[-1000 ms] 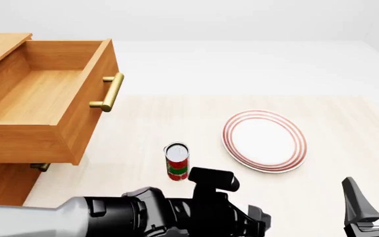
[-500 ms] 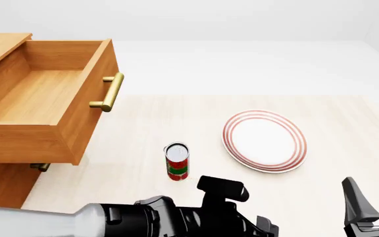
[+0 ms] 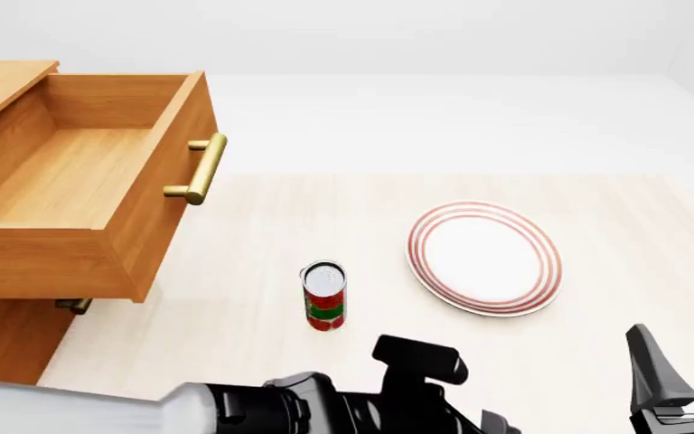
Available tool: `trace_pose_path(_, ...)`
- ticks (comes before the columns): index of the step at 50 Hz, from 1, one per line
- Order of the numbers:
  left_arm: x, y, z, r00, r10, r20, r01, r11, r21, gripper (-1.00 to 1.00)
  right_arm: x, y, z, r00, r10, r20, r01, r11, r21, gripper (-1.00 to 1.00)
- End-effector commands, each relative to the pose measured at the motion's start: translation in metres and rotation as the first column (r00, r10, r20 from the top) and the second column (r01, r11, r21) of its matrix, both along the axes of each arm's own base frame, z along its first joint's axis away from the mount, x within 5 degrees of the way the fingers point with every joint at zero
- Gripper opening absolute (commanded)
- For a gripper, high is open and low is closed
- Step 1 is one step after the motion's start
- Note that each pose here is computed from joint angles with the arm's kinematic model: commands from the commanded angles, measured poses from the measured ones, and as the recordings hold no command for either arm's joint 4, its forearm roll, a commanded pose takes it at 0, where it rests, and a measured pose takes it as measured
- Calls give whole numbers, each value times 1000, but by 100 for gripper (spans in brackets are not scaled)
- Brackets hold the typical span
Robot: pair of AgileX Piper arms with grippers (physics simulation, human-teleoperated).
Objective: Put the bowl in the top drawer of the cabinet.
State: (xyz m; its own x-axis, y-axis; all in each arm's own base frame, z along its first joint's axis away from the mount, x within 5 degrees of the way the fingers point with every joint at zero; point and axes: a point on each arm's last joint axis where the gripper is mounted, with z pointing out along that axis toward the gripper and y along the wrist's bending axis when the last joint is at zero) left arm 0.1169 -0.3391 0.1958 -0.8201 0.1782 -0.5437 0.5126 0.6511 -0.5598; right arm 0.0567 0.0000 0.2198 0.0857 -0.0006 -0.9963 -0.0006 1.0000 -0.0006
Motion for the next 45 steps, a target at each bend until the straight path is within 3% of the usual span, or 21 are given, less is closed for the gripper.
trace_pose_path(1, -1, -3, -7, 1000, 1, -10, -1, 1000, 4, 100, 0, 0, 0, 1000, 0, 0, 0, 1000, 0, 100)
trace_pose_path(45, -11, -9, -32, 998, 9, -58, -9, 1000, 1, 100, 0, 0, 0, 1000, 0, 0, 0, 1000, 0, 100)
